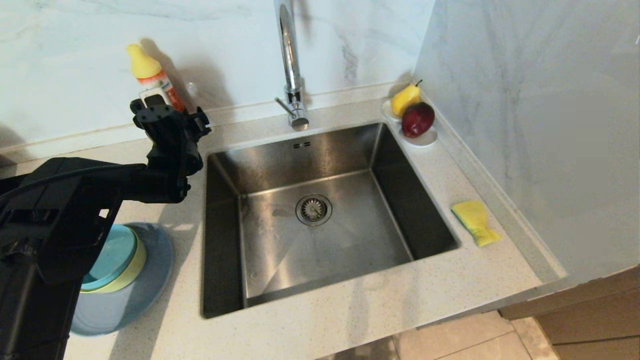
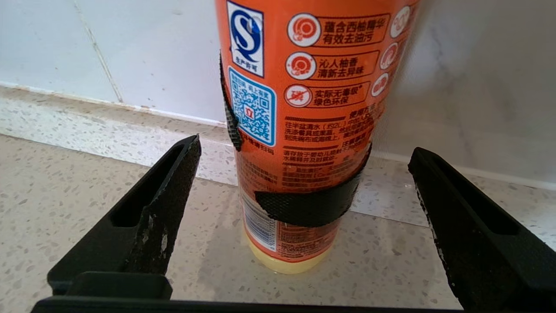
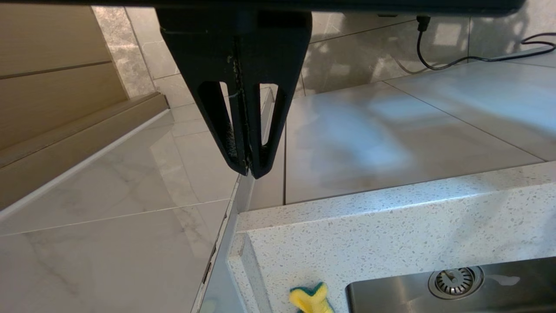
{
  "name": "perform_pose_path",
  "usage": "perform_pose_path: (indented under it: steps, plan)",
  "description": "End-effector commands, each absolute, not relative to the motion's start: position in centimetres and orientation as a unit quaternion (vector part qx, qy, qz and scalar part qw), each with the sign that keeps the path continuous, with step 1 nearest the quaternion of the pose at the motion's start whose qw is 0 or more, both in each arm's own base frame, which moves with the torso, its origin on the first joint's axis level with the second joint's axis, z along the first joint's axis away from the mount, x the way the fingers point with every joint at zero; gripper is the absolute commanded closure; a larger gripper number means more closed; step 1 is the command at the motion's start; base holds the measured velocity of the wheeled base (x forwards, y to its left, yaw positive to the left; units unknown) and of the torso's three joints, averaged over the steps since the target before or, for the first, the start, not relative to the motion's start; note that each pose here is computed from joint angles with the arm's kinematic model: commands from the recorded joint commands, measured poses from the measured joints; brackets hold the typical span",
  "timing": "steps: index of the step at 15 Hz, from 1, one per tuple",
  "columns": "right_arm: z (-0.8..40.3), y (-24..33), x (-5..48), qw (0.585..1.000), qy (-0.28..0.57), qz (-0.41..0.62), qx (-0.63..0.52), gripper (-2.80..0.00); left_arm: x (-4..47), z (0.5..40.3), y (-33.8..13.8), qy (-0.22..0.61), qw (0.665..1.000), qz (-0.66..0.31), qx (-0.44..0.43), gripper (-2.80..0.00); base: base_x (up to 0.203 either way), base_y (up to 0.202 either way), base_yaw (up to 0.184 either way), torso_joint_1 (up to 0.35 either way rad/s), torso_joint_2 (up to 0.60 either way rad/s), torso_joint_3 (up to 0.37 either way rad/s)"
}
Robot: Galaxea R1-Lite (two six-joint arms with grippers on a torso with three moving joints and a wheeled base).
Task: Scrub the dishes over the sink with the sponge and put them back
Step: Grab the dish soap
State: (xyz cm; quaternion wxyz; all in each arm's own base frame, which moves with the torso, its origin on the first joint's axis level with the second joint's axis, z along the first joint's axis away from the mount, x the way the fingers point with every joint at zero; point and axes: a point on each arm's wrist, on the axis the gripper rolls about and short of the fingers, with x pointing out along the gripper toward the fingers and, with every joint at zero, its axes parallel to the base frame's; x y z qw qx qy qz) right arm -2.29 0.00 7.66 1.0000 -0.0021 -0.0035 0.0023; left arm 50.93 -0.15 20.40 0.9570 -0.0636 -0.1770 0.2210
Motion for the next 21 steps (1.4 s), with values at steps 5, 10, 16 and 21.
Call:
perform_pose_path:
  steps: [5, 10, 16, 21]
  plan:
    - [7.7, 0.0, -2.3, 1.000, -0.004, 0.003, -0.002, 0.00, 50.8, 20.7, -0.1, -0.183, 0.955, 0.222, -0.066, 0.00, 0.000, 0.000, 0.000, 0.000, 0.00, 0.000]
    - [7.7, 0.0, -2.3, 1.000, -0.004, 0.002, -0.002, 0.00, 50.9, 20.5, -0.1, -0.181, 0.957, 0.218, -0.064, 0.00, 0.000, 0.000, 0.000, 0.000, 0.00, 0.000]
    - [7.7, 0.0, -2.3, 1.000, -0.004, 0.003, -0.003, 0.00, 50.9, 20.6, -0.1, -0.185, 0.956, 0.220, -0.066, 0.00, 0.000, 0.000, 0.000, 0.000, 0.00, 0.000]
    - [7.7, 0.0, -2.3, 1.000, -0.004, 0.003, -0.002, 0.00, 49.5, 21.8, 0.0, -0.190, 0.951, 0.232, -0.073, 0.00, 0.000, 0.000, 0.000, 0.000, 0.00, 0.000]
